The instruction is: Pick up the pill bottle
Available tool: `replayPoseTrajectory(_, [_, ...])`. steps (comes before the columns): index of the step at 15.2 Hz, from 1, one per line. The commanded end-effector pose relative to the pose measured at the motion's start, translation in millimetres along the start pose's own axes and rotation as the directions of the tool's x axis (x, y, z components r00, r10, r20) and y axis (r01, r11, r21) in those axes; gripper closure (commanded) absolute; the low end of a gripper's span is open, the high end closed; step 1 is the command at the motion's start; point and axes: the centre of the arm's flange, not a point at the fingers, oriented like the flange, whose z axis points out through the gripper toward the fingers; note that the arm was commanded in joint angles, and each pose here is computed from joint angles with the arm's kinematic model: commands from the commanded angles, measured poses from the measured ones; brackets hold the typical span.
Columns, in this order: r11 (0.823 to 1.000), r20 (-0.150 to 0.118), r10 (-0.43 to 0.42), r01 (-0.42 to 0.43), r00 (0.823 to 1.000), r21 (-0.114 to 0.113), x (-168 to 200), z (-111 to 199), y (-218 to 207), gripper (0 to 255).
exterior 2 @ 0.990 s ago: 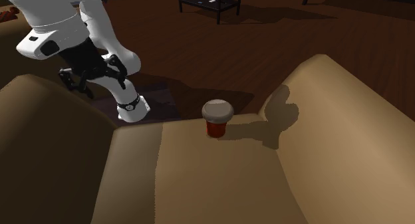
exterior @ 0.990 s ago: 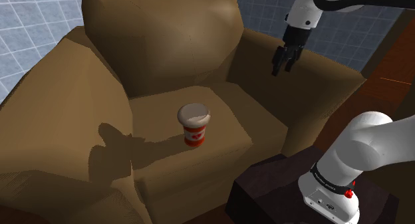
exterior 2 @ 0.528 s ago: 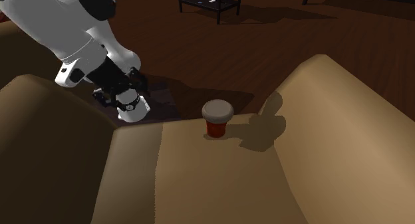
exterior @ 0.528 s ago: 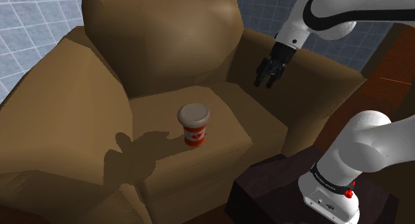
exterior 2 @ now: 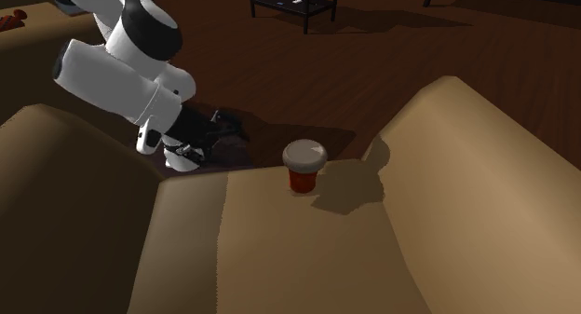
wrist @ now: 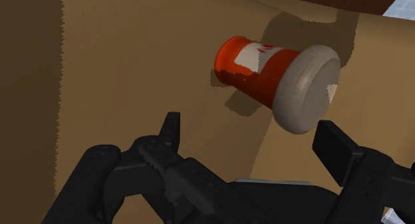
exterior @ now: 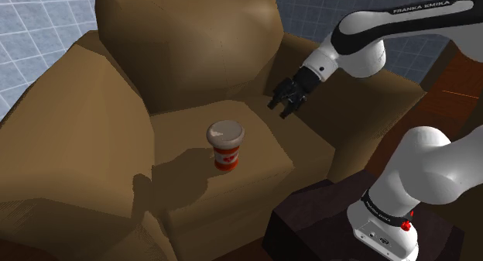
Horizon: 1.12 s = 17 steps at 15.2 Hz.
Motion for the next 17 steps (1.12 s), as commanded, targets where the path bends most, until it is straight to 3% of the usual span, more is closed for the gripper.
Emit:
replayPoseTrajectory(1, [0.996, -0.024, 0.02, -0.017, 1.0, 0.093, 2.7, 21.4, -2.1, 0])
replayPoseTrajectory(4, [0.974, -0.05, 0.043, -0.03, 0.998, 0.225, 8.2, 50.4, -10.2, 0])
replayPoseTrajectory(8, [0.917, -0.08, 0.078, -0.041, 0.994, 0.396, 17.2, 86.6, -26.5, 0])
replayPoseTrajectory(17, [0.915, -0.08, 0.08, -0.041, 0.994, 0.401, 13.7, 117.2, -0.5, 0])
